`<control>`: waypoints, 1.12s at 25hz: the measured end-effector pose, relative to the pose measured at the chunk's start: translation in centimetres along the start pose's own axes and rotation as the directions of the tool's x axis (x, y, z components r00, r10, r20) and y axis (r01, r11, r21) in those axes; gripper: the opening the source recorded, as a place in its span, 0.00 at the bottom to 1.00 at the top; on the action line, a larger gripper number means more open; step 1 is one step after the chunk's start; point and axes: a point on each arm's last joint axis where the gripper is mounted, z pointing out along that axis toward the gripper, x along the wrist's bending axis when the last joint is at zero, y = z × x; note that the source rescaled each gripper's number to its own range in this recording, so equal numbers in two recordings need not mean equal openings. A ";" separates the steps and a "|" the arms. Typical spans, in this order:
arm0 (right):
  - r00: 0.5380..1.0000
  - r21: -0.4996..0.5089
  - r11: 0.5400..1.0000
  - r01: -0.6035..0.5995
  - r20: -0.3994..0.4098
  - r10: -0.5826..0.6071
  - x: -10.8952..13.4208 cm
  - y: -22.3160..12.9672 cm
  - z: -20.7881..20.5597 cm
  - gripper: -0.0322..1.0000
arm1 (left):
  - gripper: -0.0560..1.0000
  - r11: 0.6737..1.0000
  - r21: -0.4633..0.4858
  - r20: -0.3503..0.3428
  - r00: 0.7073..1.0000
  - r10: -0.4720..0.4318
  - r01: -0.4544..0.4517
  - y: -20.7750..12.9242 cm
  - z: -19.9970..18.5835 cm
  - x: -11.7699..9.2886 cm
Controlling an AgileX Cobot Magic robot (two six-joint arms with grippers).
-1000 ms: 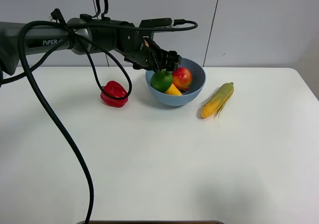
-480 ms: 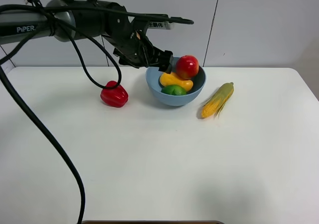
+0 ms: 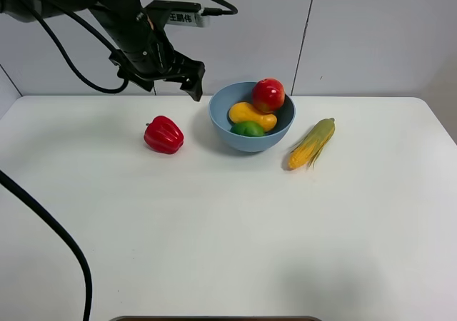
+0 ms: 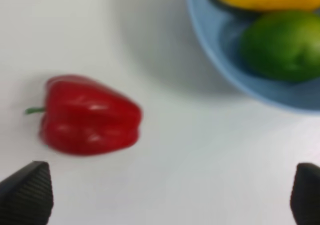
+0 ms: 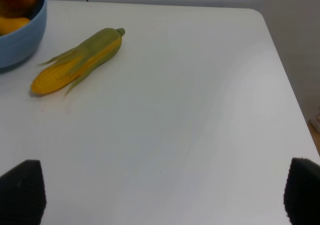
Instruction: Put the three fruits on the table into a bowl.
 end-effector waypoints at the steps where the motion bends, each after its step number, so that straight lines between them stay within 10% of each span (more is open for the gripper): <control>1: 1.000 0.000 1.000 0.000 0.000 0.000 0.0 0.0 0.0 0.90 | 0.90 1.000 0.005 -0.008 1.000 -0.002 0.002 -0.1 -0.6 0.3; 28: 1.000 0.000 1.000 0.000 0.000 0.000 0.0 0.0 0.0 0.90 | 0.90 0.998 0.058 -0.189 0.982 0.015 -0.004 -12.3 -12.9 3.9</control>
